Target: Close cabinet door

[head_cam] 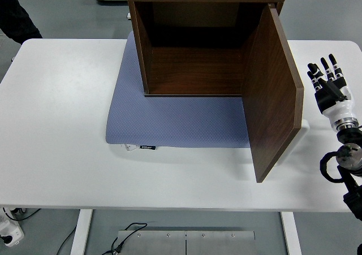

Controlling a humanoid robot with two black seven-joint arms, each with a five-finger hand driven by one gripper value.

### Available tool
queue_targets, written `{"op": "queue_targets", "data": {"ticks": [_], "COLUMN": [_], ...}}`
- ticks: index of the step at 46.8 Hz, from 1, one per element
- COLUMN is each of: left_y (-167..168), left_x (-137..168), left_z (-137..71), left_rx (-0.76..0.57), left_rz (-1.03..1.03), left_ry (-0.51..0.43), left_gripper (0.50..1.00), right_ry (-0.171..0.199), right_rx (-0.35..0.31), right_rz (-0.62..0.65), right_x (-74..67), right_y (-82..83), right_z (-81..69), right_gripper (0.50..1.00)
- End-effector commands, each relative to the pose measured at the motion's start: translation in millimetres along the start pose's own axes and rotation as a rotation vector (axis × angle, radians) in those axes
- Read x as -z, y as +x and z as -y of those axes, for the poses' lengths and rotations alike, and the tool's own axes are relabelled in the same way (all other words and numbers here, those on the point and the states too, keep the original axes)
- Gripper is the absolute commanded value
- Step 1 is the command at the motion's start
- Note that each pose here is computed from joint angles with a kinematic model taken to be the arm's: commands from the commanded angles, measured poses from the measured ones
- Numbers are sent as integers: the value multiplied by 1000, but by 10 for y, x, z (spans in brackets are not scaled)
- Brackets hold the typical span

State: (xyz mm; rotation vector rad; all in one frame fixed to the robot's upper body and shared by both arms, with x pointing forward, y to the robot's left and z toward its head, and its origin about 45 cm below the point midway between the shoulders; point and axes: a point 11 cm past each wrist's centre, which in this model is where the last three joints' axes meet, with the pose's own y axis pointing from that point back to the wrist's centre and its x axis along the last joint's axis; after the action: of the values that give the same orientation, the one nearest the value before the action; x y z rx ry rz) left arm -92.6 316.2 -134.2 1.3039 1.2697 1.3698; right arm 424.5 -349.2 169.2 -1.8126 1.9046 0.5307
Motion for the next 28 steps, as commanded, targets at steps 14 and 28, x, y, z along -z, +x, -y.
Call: {"op": "queue_targets", "data": {"ticks": [14, 28], "left_y": [0, 14], "left_x": [-21, 70], "left_z": [1, -3], "left_rx": [-1, -4], "left_rz": [-3, -3], "left_ry": [-4, 12], "left_gripper": [1000, 1000], "right_ry": [3, 6], "right_rx": [-1, -2], "right_rz": [-8, -16], "right_x": [35, 68], "right_y": [25, 61], "right_z": [1, -8], "right_gripper": [1000, 1000]}}
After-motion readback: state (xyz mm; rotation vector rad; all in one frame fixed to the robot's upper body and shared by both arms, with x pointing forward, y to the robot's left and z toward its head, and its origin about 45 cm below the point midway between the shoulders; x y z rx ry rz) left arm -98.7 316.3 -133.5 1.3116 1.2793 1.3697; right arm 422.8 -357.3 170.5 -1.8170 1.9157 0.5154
